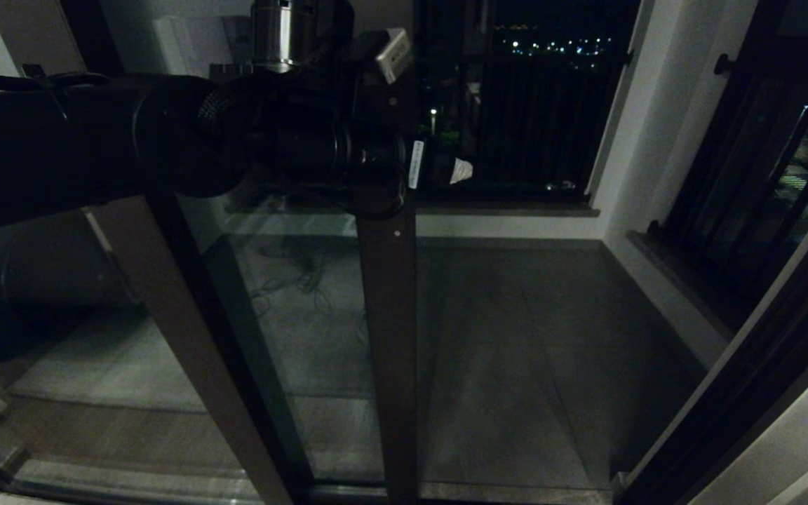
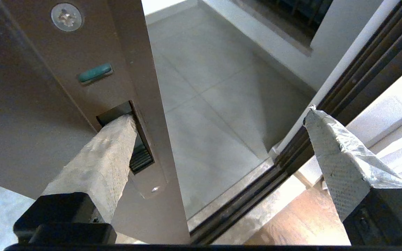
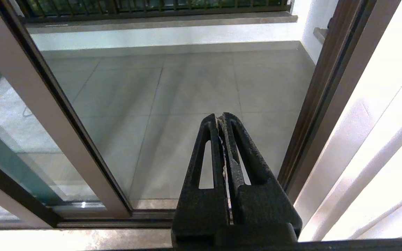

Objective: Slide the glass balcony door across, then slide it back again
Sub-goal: Close the slid door

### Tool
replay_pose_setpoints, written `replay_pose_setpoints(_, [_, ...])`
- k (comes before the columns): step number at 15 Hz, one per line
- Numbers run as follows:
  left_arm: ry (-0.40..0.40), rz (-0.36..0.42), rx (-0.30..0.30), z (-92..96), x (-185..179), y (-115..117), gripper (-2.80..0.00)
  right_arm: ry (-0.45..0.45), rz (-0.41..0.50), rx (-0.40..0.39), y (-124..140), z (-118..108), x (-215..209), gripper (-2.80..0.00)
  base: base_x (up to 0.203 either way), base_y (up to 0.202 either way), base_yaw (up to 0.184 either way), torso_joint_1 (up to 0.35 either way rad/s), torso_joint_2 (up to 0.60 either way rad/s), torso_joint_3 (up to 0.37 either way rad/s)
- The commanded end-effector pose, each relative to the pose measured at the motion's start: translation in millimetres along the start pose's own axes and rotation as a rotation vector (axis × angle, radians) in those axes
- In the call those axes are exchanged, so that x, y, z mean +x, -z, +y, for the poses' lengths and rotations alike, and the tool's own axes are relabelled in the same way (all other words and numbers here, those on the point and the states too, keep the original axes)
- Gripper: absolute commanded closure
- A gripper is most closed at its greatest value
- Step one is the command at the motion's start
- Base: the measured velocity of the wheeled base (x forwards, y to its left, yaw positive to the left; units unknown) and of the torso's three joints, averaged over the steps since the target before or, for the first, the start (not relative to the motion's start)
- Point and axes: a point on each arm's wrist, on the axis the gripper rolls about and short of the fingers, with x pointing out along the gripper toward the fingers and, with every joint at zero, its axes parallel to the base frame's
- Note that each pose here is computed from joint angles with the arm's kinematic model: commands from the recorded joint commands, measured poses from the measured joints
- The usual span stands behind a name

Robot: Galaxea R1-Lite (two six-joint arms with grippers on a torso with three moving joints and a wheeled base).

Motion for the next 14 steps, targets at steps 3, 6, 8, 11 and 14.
replay_pose_setpoints(3, [0.001,0.02,0.004,-11.7,14.6,9.5,-2.8,0.001,0.0,0.0,-0.2,0.0,0.0,0.0,0.0,0.0,0.0,0.0,0.0,0.0])
replay_pose_setpoints(6, [0.019,0.034,0.008,-20.0,21.5,14.5,-2.8,0.0,0.0,0.0,-0.2,0.0,0.0,0.0,0.0,0.0,0.0,0.0,0.0,0.0])
replay_pose_setpoints(8, [0.026,0.035,0.011,-25.4,23.8,15.3,-2.8,0.0,0.0,0.0,0.0,0.0,0.1,0.0,0.0,0.0,0.0,0.0,0.0,0.0])
replay_pose_setpoints(11, [0.038,0.04,0.015,-32.3,25.8,17.0,-2.8,0.001,-0.001,0.0,-0.1,0.0,-0.1,0.0,0.0,0.0,0.0,0.0,0.0,0.0])
replay_pose_setpoints(14, [0.058,0.046,0.021,-41.7,28.6,19.2,-2.8,0.0,0.0,0.0,-0.2,0.0,0.0,0.0,0.0,0.0,0.0,0.0,0.0,0.0])
